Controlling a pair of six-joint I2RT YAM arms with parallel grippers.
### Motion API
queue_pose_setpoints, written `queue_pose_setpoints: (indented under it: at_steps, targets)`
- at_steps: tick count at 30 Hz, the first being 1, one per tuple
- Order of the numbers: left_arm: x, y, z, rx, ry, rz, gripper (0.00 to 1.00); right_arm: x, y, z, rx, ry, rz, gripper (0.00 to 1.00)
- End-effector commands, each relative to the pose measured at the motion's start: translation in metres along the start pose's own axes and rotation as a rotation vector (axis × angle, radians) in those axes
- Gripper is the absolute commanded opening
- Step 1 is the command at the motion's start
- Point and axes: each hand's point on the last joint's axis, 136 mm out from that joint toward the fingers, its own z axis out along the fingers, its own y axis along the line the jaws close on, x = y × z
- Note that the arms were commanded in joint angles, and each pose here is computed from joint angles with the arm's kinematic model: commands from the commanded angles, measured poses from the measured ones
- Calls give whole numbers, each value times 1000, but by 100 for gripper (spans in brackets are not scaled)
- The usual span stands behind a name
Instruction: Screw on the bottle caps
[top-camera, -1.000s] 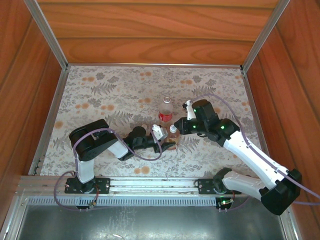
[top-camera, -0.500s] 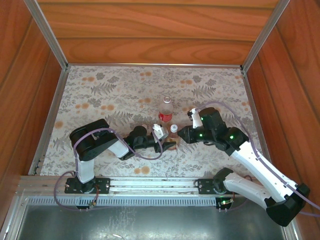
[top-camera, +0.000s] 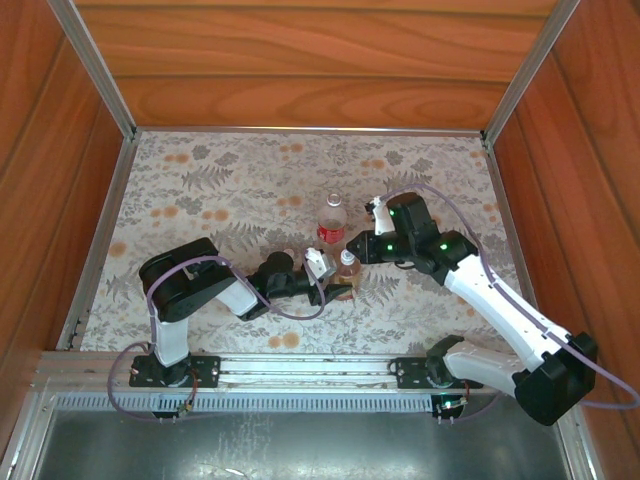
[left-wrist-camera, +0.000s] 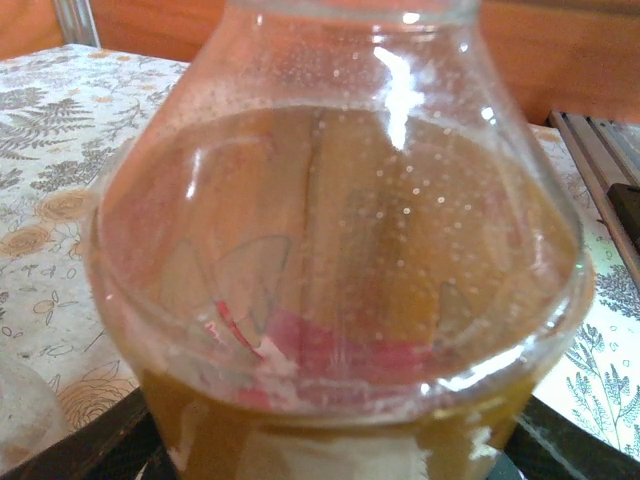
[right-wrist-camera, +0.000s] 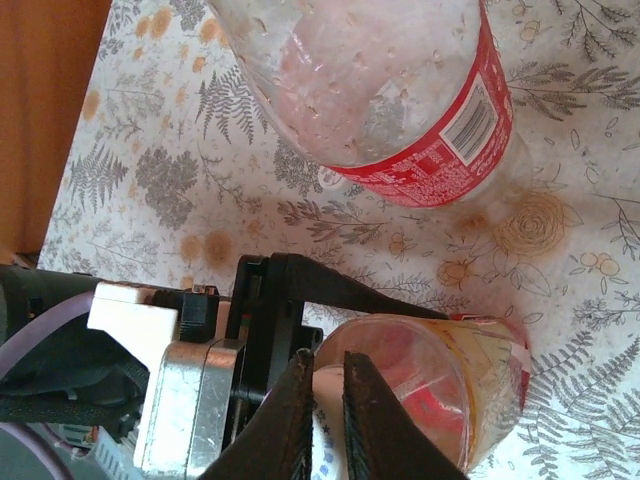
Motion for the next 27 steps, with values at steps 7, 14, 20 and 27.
queue_pose_setpoints:
  at_steps: [7, 14, 20, 27]
  targets:
    - [73, -2, -6, 2, 243, -150, 64, 65, 13, -13, -122, 121, 56, 10]
    - [73, -3, -10, -1, 246, -143, 64, 51, 10, -32, -59, 31, 26, 12]
    - [77, -2, -10, -5, 255, -144, 64, 10, 7, -33, 14, -64, -23, 26]
    - [76, -2, -10, -7, 253, -137, 64, -3, 3, -10, 7, -18, -14, 28]
